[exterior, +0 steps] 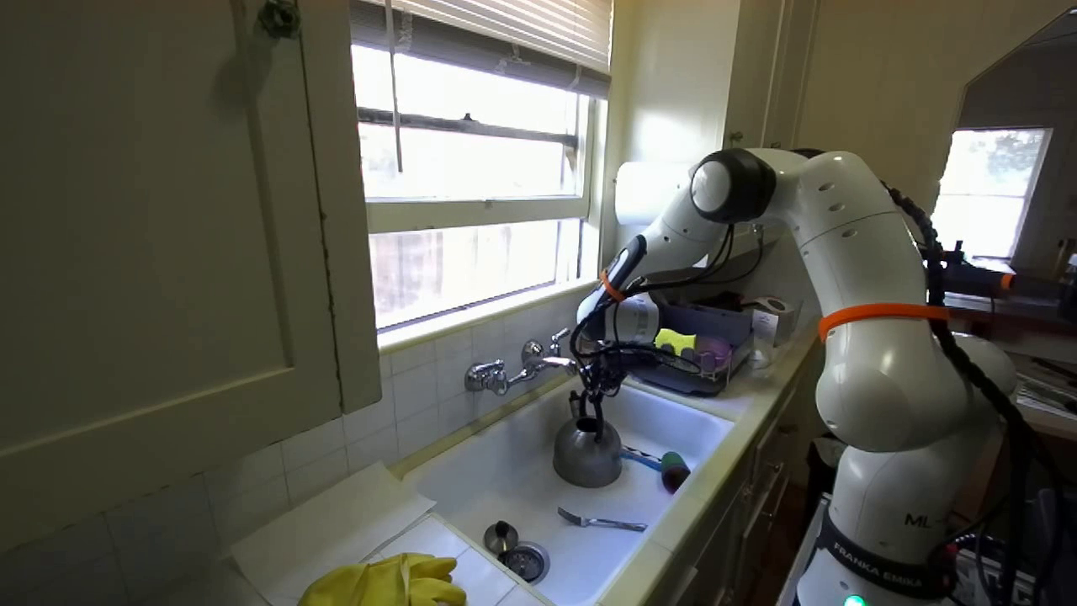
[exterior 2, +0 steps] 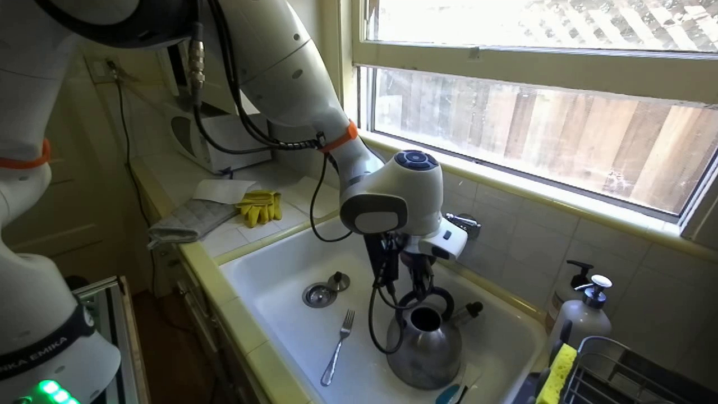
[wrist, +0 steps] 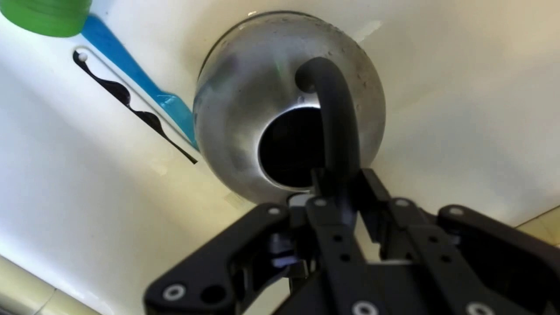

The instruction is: Move the tea pot lid slightly to the left, place the teapot under the faucet nozzle and open the faucet then close it after the water runs a bit

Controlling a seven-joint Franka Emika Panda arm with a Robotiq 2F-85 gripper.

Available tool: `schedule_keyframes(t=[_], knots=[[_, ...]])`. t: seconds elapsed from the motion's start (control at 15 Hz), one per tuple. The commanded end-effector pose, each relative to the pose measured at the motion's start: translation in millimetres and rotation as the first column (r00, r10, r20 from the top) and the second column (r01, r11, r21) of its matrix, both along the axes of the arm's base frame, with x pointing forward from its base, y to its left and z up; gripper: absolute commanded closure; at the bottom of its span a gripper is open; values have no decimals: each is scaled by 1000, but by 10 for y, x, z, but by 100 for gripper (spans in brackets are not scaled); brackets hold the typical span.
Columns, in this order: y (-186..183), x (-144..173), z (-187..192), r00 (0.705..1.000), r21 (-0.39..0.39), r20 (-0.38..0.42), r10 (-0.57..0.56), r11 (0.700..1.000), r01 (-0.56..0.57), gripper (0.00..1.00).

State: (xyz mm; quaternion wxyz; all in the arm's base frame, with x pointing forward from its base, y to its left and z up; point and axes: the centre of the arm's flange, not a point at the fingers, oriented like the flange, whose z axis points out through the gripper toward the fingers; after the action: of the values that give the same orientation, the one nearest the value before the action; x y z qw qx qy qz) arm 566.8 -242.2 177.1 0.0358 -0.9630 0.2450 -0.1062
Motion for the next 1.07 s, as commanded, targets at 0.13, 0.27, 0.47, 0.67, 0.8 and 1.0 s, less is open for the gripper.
schedule_keyframes(t=[0.13,0.27,0.47,0.67,0.8,1.0], knots=[[358,-63,44,992,43,-1,129,991,-129,95],[457,-68,59,985,46,-18,170,984,-169,95],[553,-119,65,977,44,-32,211,977,-209,95],[641,-163,81,965,49,-28,260,965,-258,95],[692,-182,88,958,46,-23,287,957,-286,95],[752,-199,91,948,40,-19,319,947,-318,95]])
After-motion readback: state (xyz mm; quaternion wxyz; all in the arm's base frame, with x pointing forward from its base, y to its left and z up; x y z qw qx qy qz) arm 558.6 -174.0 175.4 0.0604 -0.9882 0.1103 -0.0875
